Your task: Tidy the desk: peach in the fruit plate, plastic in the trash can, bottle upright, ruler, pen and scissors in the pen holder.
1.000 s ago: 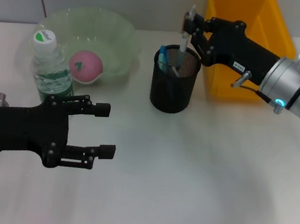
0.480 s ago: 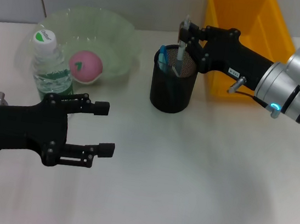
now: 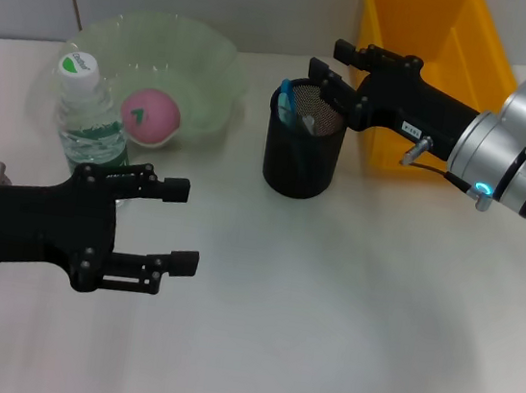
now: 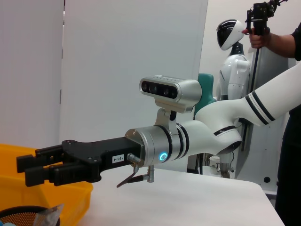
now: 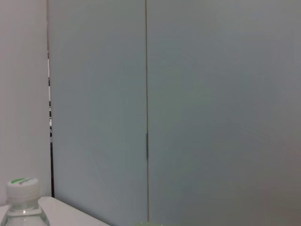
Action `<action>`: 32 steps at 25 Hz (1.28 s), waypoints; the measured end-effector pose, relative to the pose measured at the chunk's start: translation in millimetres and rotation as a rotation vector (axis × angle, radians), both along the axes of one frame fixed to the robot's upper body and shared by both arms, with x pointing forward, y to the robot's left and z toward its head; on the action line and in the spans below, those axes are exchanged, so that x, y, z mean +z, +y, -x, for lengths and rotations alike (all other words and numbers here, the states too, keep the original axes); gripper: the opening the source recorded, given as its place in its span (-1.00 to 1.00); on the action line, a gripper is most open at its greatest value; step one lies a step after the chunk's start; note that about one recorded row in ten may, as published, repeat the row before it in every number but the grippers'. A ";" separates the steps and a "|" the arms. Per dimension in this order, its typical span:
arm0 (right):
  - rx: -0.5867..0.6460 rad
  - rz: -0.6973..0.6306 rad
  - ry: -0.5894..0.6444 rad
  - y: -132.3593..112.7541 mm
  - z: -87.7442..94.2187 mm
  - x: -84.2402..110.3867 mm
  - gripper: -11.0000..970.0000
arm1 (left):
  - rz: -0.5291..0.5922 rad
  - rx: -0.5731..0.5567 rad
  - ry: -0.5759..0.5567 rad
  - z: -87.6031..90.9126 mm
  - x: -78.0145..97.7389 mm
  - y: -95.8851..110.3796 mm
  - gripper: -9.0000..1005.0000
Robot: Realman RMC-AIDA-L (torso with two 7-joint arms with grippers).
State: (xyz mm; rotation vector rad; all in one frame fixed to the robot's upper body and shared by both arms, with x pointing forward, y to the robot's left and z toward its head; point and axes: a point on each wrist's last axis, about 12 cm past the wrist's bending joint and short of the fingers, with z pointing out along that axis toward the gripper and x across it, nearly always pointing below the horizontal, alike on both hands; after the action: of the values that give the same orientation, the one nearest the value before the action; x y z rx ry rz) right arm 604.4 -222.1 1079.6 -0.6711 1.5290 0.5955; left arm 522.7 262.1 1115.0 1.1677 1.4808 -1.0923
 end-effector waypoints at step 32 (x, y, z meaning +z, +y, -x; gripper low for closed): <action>0.431 -0.108 0.309 -80.2 64.3 39.2 0.55 | 0.002 -0.032 0.039 -11.5 1.3 -3.1 0.61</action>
State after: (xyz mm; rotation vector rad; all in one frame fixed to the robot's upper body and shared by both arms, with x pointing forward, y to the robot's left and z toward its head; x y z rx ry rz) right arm 540.2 -302.2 1118.8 -0.8618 1.6289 1.1428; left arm 534.2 259.0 1116.2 1.1779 1.4957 -1.1437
